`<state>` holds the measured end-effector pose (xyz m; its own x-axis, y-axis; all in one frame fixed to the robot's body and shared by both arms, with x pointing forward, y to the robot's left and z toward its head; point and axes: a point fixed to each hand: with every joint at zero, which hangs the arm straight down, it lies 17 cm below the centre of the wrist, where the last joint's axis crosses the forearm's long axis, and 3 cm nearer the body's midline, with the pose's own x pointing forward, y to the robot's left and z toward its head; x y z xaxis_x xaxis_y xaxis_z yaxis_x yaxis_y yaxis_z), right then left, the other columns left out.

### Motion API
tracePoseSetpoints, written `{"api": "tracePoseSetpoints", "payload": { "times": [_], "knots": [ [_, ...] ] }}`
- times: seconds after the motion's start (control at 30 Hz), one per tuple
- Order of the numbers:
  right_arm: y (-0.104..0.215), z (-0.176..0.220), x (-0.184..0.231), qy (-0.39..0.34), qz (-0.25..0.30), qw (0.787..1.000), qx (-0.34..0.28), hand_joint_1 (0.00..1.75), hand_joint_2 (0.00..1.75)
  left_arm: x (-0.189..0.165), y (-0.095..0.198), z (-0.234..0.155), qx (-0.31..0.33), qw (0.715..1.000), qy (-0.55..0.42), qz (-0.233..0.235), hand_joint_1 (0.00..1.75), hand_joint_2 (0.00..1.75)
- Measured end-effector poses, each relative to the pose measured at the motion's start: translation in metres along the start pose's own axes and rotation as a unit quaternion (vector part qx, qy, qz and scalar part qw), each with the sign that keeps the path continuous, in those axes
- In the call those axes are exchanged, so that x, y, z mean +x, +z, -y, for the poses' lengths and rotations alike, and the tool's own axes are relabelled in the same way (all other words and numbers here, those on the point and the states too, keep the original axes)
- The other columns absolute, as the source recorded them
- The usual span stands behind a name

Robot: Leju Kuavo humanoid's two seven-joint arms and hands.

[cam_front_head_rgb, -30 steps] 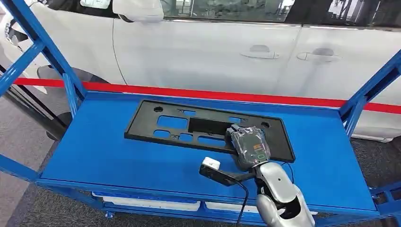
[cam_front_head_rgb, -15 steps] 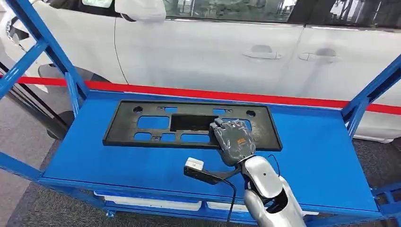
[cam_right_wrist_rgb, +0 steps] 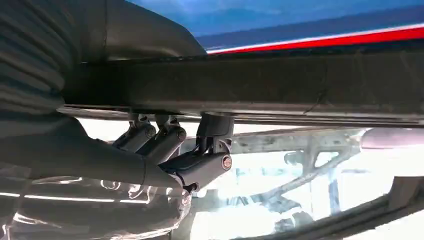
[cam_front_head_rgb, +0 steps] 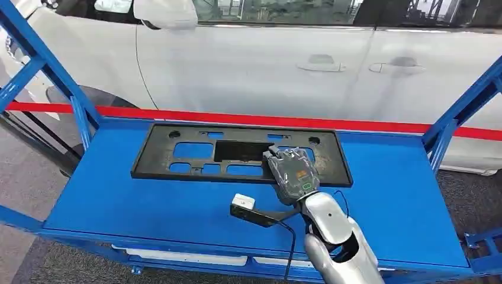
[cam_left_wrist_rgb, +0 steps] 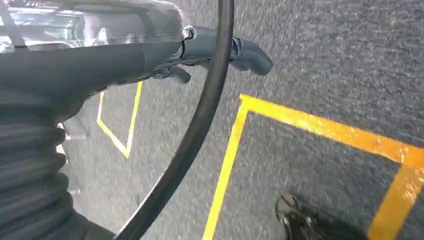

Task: Take the parts from the cabinet and place them on the table.

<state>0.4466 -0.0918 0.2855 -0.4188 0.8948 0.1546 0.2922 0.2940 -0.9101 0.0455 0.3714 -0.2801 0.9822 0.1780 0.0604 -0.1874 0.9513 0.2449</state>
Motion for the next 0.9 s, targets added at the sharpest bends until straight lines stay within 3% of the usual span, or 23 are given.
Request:
{"api": "tracePoseSetpoints", "payload": {
  "times": [0.17,0.33,0.5,0.73,0.9],
  "knots": [
    [-0.044,0.012,0.036,-0.022,0.024,0.999,-0.012,1.75,1.75,0.006,-0.001,-0.010,-0.010,1.000,0.013,-0.001,0.00,1.75],
    [-0.056,0.019,0.046,-0.026,0.030,0.999,-0.018,1.75,1.75,0.008,-0.002,-0.021,0.002,1.000,0.012,0.001,0.00,1.75],
    [0.011,0.016,-0.007,-0.041,-0.006,0.999,-0.025,1.75,1.75,-0.010,-0.001,-0.003,0.015,0.998,-0.067,-0.006,0.00,1.75],
    [0.075,0.023,-0.079,-0.014,-0.055,0.998,-0.027,1.75,1.75,-0.021,0.006,0.033,-0.005,0.989,-0.147,-0.017,0.00,1.75],
    [0.096,0.041,-0.113,0.015,-0.076,0.996,-0.038,1.75,1.75,-0.024,0.010,0.049,-0.011,0.983,-0.182,-0.013,0.00,1.75]
  ]
}}
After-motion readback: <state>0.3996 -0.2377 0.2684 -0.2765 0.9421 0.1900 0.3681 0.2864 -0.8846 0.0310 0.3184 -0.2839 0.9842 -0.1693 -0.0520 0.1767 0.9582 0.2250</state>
